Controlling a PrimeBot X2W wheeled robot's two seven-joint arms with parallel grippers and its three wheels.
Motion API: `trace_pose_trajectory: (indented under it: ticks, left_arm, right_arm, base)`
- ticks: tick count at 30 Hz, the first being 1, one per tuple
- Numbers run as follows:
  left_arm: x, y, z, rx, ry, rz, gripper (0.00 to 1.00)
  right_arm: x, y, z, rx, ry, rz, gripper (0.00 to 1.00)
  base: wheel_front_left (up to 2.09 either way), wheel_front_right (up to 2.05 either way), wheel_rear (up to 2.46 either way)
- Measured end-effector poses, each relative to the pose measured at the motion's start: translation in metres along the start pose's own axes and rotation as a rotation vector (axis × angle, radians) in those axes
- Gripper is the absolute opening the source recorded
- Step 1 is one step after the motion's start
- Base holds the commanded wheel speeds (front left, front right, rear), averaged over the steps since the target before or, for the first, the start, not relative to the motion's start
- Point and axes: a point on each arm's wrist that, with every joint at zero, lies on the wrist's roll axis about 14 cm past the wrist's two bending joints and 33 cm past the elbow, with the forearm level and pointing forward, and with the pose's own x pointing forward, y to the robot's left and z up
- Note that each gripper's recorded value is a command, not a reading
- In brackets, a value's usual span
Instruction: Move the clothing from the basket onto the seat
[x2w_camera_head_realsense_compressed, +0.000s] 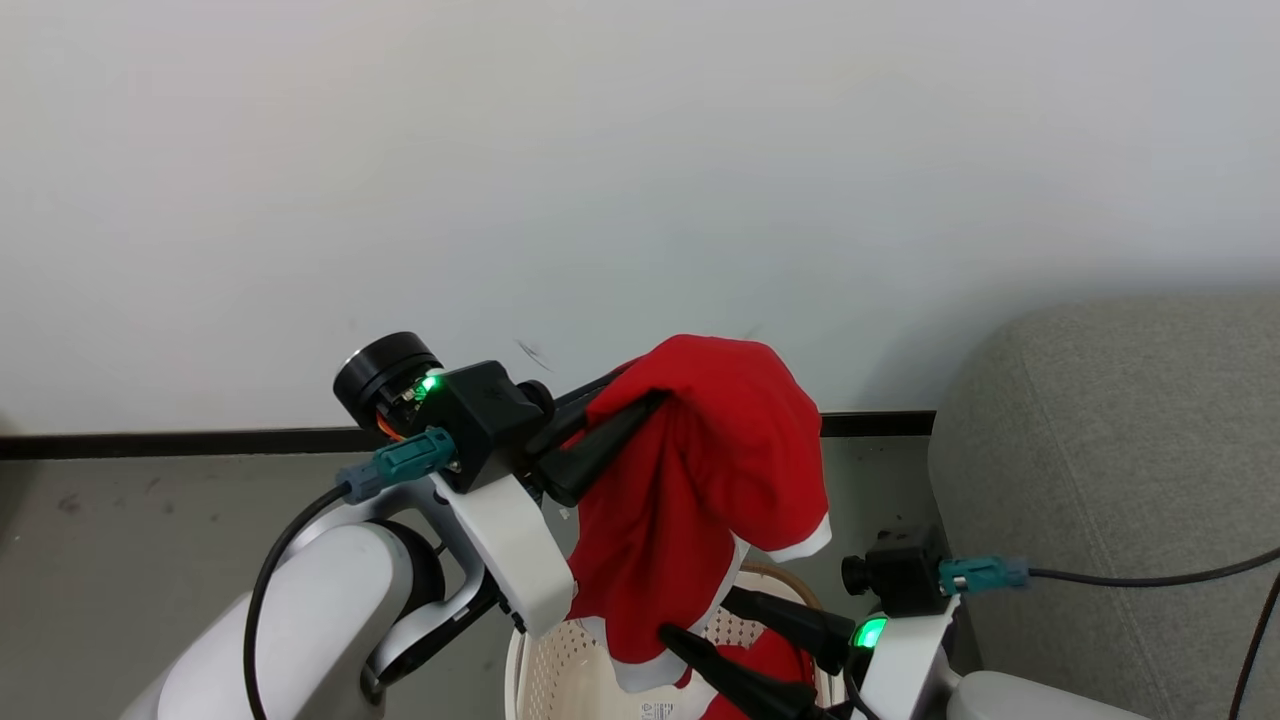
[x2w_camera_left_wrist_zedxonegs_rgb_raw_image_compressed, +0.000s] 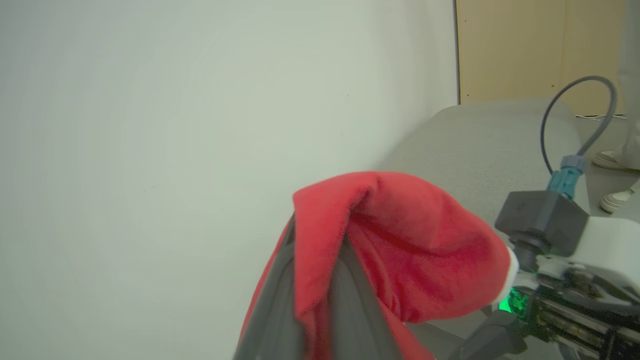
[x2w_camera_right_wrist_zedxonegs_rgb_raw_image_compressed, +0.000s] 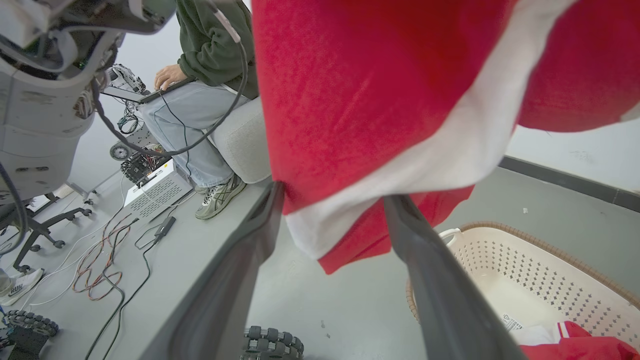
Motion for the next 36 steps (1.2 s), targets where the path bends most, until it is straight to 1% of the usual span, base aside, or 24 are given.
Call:
trace_pose_trajectory:
  ticks: [7, 10, 14, 15, 16, 18, 22, 24, 26, 29, 36]
  left_arm:
    - [-0.002, 0.000, 0.002, -0.008, 0.008, -0.001, 0.00]
    - [-0.002, 0.000, 0.002, -0.010, 0.013, -0.002, 0.00]
    - [-0.001, 0.002, 0.000, -0.022, 0.019, 0.000, 0.00]
    - [-0.001, 0.002, 0.000, -0.027, 0.018, 0.001, 0.00]
    - [-0.001, 0.003, 0.000, -0.031, 0.018, 0.003, 0.00]
    - [-0.002, 0.008, -0.001, -0.034, 0.018, 0.020, 0.00]
    - [-0.006, 0.025, -0.006, -0.028, 0.041, 0.069, 0.00]
    - [-0.009, 0.032, -0.012, -0.048, 0.053, 0.097, 0.00]
    - [-0.011, 0.034, -0.022, -0.085, 0.073, 0.112, 0.00]
    - [-0.012, 0.037, -0.028, -0.106, 0.084, 0.128, 0.00]
    - [-0.015, 0.039, -0.046, -0.176, 0.105, 0.157, 0.00]
  right_arm:
    - [0.005, 0.001, -0.003, 0.009, 0.016, 0.008, 1.00]
    - [0.018, 0.006, 0.010, -0.019, -0.012, 0.039, 1.00]
    - [0.032, 0.014, 0.027, -0.084, -0.057, 0.077, 1.00]
    - [0.033, 0.015, 0.029, -0.097, -0.063, 0.083, 0.84]
    - [0.034, 0.016, 0.029, -0.107, -0.064, 0.088, 0.44]
    - [0.035, 0.017, 0.027, -0.124, -0.061, 0.094, 0.00]
    - [0.034, 0.013, 0.030, -0.138, -0.071, 0.082, 0.00]
    - [0.033, 0.009, 0.035, -0.149, -0.086, 0.068, 0.00]
    - [0.029, 0.004, 0.038, -0.158, -0.098, 0.049, 0.00]
    - [0.024, -0.001, 0.040, -0.173, -0.110, 0.028, 0.00]
    - [0.013, -0.019, 0.068, -0.230, -0.188, -0.042, 0.00]
  base:
    - [0.00, 0.00, 0.00]
    - [0.00, 0.00, 0.00]
    - [0.00, 0.00, 0.00]
    - [0.00, 0.00, 0.00]
    - [0.00, 0.00, 0.00]
    - [0.00, 0.00, 0.00]
    - [0.00, 0.00, 0.00]
    - [0.00, 0.00, 0.00]
    - [0.00, 0.00, 0.00]
    - [0.00, 0.00, 0.00]
    - [0.00, 0.00, 0.00]
